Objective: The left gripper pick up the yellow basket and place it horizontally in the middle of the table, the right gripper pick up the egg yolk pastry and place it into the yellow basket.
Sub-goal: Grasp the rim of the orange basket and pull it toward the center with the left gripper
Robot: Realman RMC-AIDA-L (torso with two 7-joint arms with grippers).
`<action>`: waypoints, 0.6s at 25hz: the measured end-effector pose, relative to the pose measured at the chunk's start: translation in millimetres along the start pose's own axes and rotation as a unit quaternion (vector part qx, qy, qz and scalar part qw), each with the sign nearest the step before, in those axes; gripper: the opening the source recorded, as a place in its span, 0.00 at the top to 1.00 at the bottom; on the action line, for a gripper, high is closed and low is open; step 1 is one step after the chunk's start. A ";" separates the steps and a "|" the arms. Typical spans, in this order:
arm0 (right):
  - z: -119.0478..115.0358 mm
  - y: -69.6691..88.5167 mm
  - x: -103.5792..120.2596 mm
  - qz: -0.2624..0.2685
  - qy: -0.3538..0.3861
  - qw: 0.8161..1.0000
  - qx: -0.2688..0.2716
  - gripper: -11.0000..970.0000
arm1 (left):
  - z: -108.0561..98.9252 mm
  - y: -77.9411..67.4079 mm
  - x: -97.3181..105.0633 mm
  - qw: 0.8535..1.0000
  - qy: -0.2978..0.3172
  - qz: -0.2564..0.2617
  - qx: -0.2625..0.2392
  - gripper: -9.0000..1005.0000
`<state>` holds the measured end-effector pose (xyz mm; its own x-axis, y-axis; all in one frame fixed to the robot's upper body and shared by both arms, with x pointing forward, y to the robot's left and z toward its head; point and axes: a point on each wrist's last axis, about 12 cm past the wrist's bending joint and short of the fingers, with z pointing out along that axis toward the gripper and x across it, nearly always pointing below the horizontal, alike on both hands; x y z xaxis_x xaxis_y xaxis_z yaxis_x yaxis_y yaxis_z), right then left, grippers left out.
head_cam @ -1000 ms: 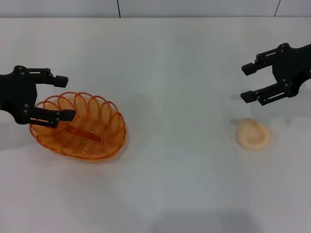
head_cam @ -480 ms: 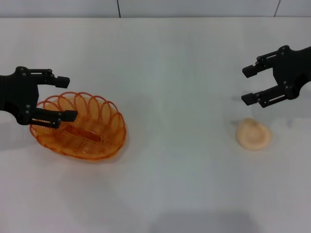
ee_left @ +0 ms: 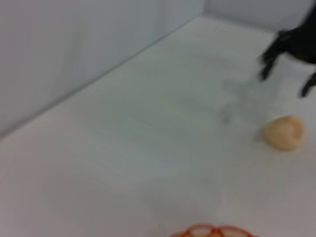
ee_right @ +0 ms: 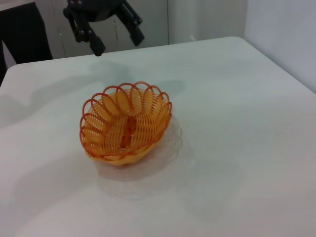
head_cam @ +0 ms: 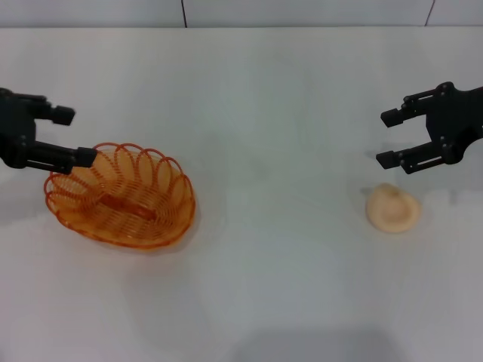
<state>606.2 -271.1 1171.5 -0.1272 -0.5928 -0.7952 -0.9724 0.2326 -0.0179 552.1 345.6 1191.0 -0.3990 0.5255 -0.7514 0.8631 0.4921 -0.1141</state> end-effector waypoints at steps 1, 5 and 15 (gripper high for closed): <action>0.2 0.2 0.5 0.001 0.000 1.000 0.001 0.25 | -2.0 -0.5 -3.6 0.999 0.018 -0.026 -0.006 0.16; 1.4 1.2 3.3 0.001 -0.001 1.000 0.006 0.25 | -6.1 0.3 -15.5 0.993 0.050 -0.104 -0.022 0.16; 2.2 2.7 7.5 -0.003 -0.002 1.000 0.011 0.26 | -6.5 21.3 -20.0 0.962 0.139 -0.203 -0.115 0.15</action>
<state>603.1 -273.3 1164.2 -0.1202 -0.5916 -0.7972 -0.9688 0.2452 -0.0359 576.4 350.0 1207.8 -0.7841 0.4064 -0.4691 0.5396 0.8198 -0.1919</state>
